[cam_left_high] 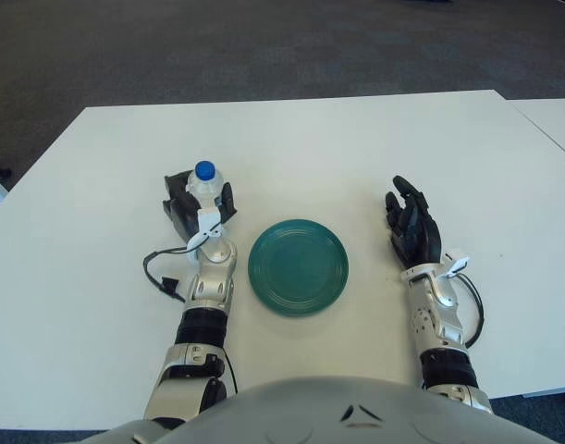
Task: Put the bottle into the plate.
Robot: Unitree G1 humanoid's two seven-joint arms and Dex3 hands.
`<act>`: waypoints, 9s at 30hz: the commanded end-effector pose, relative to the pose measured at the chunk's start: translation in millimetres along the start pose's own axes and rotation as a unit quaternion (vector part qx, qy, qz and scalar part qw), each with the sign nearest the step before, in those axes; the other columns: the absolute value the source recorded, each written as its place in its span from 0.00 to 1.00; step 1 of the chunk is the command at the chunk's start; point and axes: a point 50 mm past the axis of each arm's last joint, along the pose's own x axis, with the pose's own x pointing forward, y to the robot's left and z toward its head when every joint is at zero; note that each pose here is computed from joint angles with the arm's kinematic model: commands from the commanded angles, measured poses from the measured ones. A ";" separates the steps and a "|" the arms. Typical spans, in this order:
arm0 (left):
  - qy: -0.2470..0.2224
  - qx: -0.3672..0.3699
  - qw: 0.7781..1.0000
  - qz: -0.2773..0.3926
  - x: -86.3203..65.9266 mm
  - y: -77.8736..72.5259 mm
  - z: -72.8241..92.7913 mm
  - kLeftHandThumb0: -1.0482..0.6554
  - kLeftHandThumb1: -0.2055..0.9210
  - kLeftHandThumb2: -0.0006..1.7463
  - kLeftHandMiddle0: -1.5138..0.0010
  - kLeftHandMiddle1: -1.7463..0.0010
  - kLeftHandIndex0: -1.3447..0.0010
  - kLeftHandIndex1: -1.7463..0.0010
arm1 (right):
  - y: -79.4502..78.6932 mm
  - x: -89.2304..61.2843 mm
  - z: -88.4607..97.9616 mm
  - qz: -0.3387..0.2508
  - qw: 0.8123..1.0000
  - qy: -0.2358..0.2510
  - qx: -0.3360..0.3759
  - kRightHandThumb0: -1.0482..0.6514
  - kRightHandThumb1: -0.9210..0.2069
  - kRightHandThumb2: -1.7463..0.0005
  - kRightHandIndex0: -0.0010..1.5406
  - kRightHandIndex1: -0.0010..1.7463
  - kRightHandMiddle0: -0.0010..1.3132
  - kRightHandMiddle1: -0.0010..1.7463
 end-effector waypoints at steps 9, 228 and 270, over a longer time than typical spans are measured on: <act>-0.049 -0.011 0.999 -0.003 0.3 6.6 9.5 0.33 0.40 0.81 0.19 0.00 0.51 0.00 | -8.7 -21.2 -8.6 -0.016 1.000 0.017 0.010 0.19 0.00 0.60 0.26 0.00 0.00 0.37; -0.070 -0.071 0.903 -0.419 -173.6 -46.2 54.6 0.17 0.96 0.25 0.83 0.36 0.93 0.27 | 30.9 -29.3 -23.5 -0.006 0.998 0.057 0.011 0.20 0.00 0.63 0.26 0.00 0.00 0.37; -0.129 -0.055 0.902 -0.409 -155.2 -17.5 66.2 0.01 1.00 0.28 0.92 0.95 1.00 0.99 | 29.5 -29.1 -23.1 -0.006 0.998 0.057 0.011 0.20 0.00 0.63 0.26 0.00 0.00 0.37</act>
